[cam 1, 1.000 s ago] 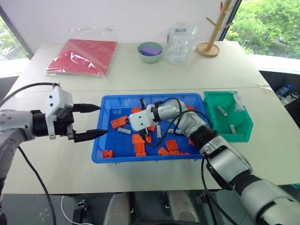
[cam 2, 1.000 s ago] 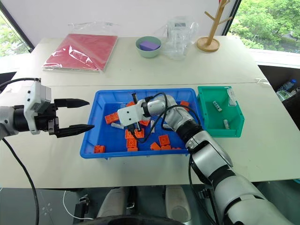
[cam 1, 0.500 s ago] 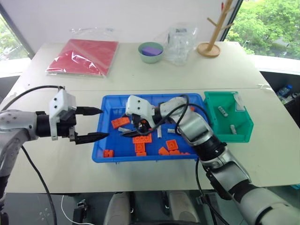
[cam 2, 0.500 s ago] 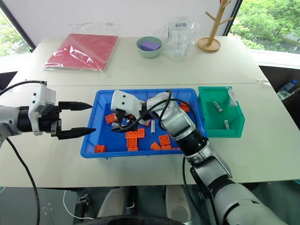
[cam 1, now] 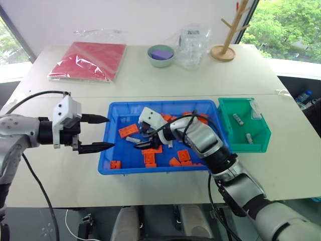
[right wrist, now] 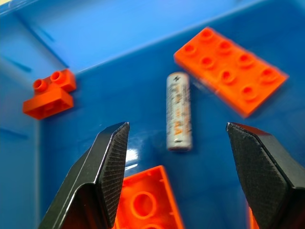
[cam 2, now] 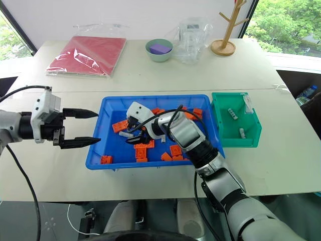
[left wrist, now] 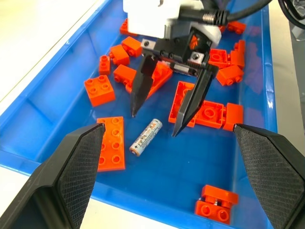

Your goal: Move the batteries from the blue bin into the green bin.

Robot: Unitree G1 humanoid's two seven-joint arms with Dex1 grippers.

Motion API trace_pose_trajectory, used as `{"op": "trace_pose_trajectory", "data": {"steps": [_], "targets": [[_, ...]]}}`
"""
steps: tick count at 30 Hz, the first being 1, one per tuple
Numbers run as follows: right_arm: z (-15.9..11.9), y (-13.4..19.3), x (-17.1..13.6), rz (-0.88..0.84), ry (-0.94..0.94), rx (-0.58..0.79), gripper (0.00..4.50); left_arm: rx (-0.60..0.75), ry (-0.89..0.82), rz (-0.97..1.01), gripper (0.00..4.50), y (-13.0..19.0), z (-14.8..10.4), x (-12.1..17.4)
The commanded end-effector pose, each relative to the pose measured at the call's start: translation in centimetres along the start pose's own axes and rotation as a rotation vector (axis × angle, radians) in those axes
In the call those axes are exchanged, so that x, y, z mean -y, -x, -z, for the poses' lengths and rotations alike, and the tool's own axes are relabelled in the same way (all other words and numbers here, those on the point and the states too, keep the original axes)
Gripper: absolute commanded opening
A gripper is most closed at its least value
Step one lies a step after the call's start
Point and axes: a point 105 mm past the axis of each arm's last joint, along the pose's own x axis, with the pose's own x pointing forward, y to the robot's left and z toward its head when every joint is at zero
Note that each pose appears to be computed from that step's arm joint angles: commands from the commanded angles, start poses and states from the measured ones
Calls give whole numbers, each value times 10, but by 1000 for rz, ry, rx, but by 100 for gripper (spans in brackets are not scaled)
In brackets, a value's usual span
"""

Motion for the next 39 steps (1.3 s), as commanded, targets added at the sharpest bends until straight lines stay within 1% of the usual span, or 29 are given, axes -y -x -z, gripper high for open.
{"op": "trace_pose_trajectory", "data": {"steps": [1,4,5,6,8,9,11,14,17,19,22,23,27,30,34,36,37,39], "targets": [[-8,-11,-9,-23,43,28,332,0,-46,-22,450,7,-11,-2],[-7,-15,-6,-5,61,34,252,2,-46,-24,450,6,-11,-2],[-9,-15,-6,-7,66,40,198,3,-45,-24,450,6,-11,-2],[-10,-14,-7,-10,68,44,154,4,-45,-24,450,6,-12,-2],[-16,-9,-6,-5,73,60,41,7,-44,-22,450,5,-12,-2],[-18,-5,-4,0,79,66,8,9,-44,-20,450,4,-12,-2],[-26,6,-2,11,83,86,10,16,-42,-16,450,2,-12,-2],[-44,35,-5,1,63,148,10,26,-39,-3,450,-2,-12,0],[-58,83,7,67,0,235,10,40,-30,21,450,-7,-11,3],[-57,115,19,149,-40,261,10,44,-32,35,450,-10,-10,5],[-37,166,39,318,-101,247,10,62,-37,44,450,-17,-12,5],[-26,182,45,381,-115,226,10,71,-38,45,450,-19,-13,4],[12,241,57,590,-184,157,10,85,-44,58,450,-24,-15,4],[38,272,56,699,-241,118,10,85,-49,65,450,-26,-14,3],[67,292,54,785,-293,60,10,93,-57,68,450,-29,-17,-1],[75,298,57,825,-313,56,118,97,-61,71,450,-30,-18,-2],[77,299,59,841,-319,55,156,98,-62,72,450,-31,-18,-2],[79,300,63,859,-302,41,259,99,-64,73,450,-32,-18,-2]]}}
